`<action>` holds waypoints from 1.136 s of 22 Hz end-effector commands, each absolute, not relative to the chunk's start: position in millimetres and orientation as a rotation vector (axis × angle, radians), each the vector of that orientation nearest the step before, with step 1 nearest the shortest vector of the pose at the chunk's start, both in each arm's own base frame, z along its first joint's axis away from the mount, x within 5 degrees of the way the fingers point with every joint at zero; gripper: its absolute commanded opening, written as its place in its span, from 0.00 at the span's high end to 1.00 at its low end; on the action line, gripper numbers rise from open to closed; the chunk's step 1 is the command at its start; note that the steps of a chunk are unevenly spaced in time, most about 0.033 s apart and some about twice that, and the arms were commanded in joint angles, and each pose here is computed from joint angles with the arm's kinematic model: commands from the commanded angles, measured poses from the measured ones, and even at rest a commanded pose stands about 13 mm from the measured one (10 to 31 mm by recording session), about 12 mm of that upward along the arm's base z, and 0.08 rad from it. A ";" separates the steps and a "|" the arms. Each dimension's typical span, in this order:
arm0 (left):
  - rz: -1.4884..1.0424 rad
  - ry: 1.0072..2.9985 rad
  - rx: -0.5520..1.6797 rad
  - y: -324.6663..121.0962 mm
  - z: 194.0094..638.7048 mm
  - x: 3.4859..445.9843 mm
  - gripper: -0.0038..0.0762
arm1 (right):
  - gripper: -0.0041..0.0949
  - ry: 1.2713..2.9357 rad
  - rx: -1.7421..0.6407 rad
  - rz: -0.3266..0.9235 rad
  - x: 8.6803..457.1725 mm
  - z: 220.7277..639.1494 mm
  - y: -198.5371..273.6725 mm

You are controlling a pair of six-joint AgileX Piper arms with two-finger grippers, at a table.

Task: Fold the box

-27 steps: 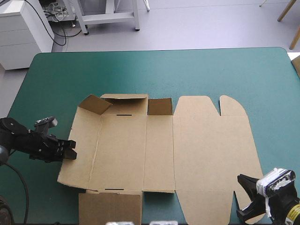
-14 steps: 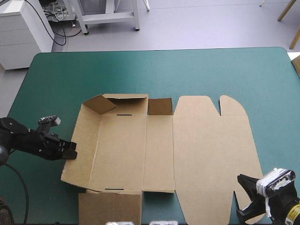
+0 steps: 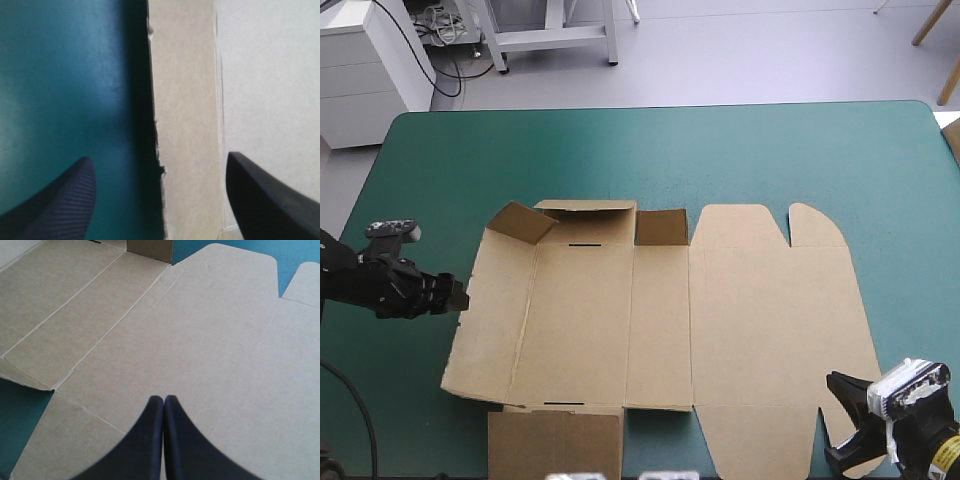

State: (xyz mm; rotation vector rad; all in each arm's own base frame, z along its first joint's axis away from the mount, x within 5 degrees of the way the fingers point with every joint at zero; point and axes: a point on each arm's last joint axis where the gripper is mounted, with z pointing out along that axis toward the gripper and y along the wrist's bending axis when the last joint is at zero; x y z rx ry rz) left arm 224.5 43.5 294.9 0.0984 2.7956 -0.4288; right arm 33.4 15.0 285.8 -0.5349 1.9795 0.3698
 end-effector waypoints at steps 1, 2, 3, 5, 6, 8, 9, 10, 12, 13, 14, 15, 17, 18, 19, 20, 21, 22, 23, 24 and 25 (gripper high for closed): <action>-0.414 2.707 0.114 37.2 332.5 214.1 0.30 | 0.98 1.897 -0.517 0.383 35.9 298.2 16.6; -0.367 2.663 0.114 36.2 347.0 208.6 0.30 | 0.98 1.897 -0.517 0.383 35.9 298.2 16.6; -0.338 2.643 0.117 35.8 353.8 205.2 0.30 | 0.98 1.897 -0.517 0.383 35.9 298.2 16.6; -0.248 2.607 0.134 35.9 367.6 195.1 0.30 | 0.98 1.897 -0.517 0.383 35.9 298.2 16.6; -0.219 2.601 0.139 36.0 370.2 191.2 0.31 | 0.98 1.897 -0.517 0.383 35.9 298.2 16.6; -0.230 2.602 0.137 35.8 369.6 192.3 0.31 | 0.98 1.897 -0.517 0.383 35.9 298.2 16.6; -0.244 2.608 0.134 36.1 367.8 194.9 0.31 | 0.98 1.897 -0.517 0.383 35.9 298.2 16.6; -0.246 2.621 0.132 37.5 365.1 197.7 0.31 | 0.98 1.897 -0.517 0.383 35.9 298.2 16.6; -0.256 2.664 0.126 41.6 355.8 206.1 0.31 | 0.98 1.897 -0.517 0.383 35.9 298.2 16.6; -0.288 2.697 0.116 43.0 346.4 211.7 0.31 | 0.98 1.897 -0.517 0.383 35.9 298.2 16.6; -0.318 2.725 0.107 43.8 338.0 215.7 0.31 | 0.98 1.897 -0.517 0.383 35.9 298.2 16.6; -0.361 2.770 0.092 44.9 324.5 220.7 0.31 | 0.98 1.897 -0.517 0.383 35.9 298.2 16.6; -0.402 2.823 0.077 46.0 308.8 224.1 0.31 | 0.98 1.897 -0.517 0.383 35.9 298.2 16.6; -0.425 2.847 0.068 46.0 301.3 224.9 0.31 | 0.98 1.897 -0.517 0.383 35.9 298.2 16.6; -0.482 2.876 0.048 44.4 290.1 225.7 0.31 | 0.98 1.897 -0.517 0.383 35.9 298.2 16.6; -0.515 2.884 0.040 43.3 285.2 226.3 0.31 | 0.98 1.897 -0.517 0.383 35.9 298.2 16.6; -0.557 2.888 0.036 41.3 280.4 226.2 0.31 | 0.98 1.897 -0.517 0.383 35.9 298.2 16.6; -0.603 2.894 0.032 39.3 275.1 226.1 0.31 | 0.98 1.897 -0.517 0.383 35.9 298.2 16.6; -0.638 2.900 0.030 37.8 269.8 225.8 0.31 | 0.98 1.897 -0.517 0.383 35.9 298.2 16.6; -0.679 2.903 0.031 35.8 264.6 225.5 0.31 | 0.98 1.897 -0.517 0.383 35.9 298.2 16.6; -0.719 2.904 0.028 34.0 259.9 225.2 0.31 | 0.98 1.897 -0.517 0.383 35.9 298.2 16.6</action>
